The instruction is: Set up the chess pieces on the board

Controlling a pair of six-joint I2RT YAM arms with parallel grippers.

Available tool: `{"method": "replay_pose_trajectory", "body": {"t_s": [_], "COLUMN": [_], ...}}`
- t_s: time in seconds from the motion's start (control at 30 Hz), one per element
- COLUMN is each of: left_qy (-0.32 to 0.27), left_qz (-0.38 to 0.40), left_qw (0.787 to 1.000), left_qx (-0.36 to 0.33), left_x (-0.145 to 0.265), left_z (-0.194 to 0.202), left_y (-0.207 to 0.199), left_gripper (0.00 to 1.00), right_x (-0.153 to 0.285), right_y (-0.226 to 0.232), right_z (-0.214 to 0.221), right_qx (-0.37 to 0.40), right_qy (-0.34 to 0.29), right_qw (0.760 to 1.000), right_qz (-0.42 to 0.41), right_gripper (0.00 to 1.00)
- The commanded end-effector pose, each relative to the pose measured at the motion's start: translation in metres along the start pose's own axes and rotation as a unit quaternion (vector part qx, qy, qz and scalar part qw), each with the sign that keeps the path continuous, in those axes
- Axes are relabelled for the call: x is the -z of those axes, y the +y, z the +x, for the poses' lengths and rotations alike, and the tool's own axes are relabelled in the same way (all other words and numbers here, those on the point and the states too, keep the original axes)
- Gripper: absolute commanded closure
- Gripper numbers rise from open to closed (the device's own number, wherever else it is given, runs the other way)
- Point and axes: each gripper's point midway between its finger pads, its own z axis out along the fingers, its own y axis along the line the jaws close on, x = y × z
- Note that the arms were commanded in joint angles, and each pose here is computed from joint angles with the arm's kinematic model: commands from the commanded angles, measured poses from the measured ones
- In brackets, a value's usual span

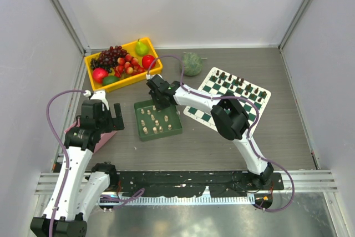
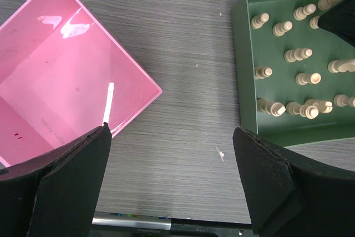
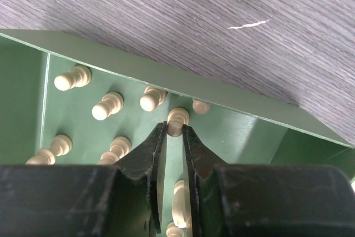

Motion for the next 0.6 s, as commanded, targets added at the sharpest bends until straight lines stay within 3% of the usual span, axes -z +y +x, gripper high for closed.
{"method": "replay_pose_trajectory", "body": {"t_s": [0.0, 0.37, 0.57], "left_qy": [-0.02, -0.023, -0.021], "left_qz": [-0.003, -0.002, 0.0], "left_qw": [1.0, 1.0, 1.0], "left_qx": [-0.005, -0.003, -0.004], "left_x": [0.006, 0.006, 0.005], "left_z": [-0.013, -0.014, -0.013], "left_y": [0.002, 0.001, 0.001], "left_gripper": [0.0, 0.0, 0.01], "right_x": [0.031, 0.097, 0.145], "right_y": [0.009, 0.002, -0.041], "right_z": [-0.03, -0.053, -0.041], "right_qx": [0.007, -0.005, -0.04], "right_qy": [-0.044, -0.102, -0.146], "right_qw": [0.999, 0.995, 0.988], "right_qz": [-0.014, -0.012, 0.031], "right_gripper": [0.84, 0.84, 0.84]}}
